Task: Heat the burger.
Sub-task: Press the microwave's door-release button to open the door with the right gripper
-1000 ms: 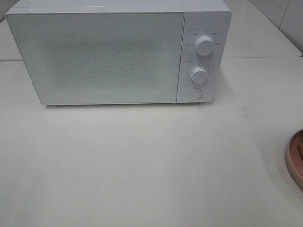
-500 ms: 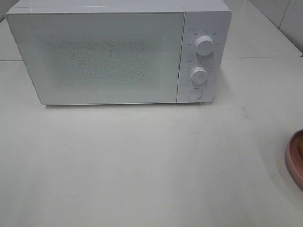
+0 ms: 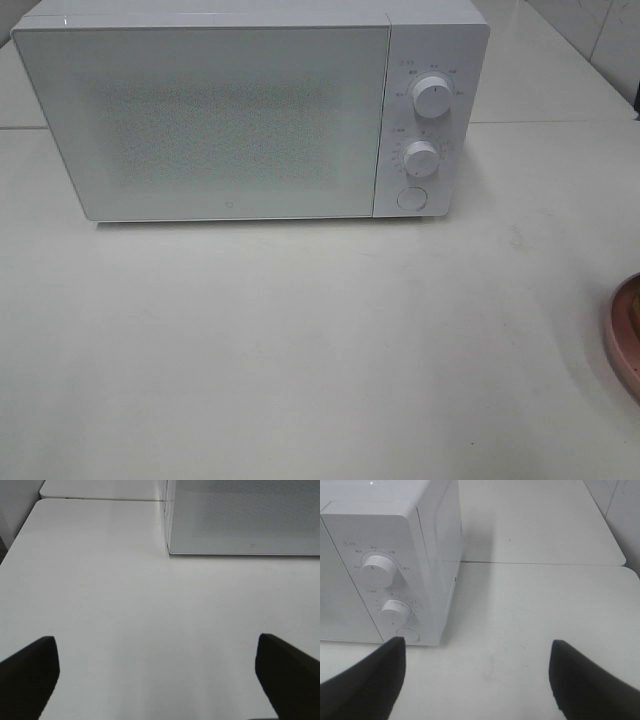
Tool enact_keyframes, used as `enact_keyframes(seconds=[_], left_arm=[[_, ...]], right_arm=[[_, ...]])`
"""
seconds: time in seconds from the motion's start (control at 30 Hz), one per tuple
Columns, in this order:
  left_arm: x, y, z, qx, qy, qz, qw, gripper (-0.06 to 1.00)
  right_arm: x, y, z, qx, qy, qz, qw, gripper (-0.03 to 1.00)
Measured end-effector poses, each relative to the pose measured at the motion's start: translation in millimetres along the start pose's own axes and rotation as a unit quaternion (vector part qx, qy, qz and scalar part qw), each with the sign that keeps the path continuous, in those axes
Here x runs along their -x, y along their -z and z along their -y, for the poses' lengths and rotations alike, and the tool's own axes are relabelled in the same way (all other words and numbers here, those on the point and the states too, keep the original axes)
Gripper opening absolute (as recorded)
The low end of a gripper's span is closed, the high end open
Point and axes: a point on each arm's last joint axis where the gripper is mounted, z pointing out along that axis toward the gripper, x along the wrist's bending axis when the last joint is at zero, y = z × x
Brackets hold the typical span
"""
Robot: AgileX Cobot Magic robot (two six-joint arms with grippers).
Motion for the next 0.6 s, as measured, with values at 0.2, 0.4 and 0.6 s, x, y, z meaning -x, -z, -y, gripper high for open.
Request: enact_keyframes(seconds=[0.2,0.4,0.6], left_arm=[[0.0,0.0,0.0,0.0,0.0,0.0,1.0,0.99],[0.0,0.0,0.0,0.0,0.0,0.0,1.0,0.99],[0.0,0.0,0.0,0.0,0.0,0.0,1.0,0.99]], right_arm=[[1.4,-29.8,0.9,0.008,0.003,0.005,1.0,0.76],[2.5,-55.8,5.2,0.014,0.019,0.007,1.0,0.76],[3.2,-76.9,12.6,0.011,0.022,0.008,1.0,0.76]])
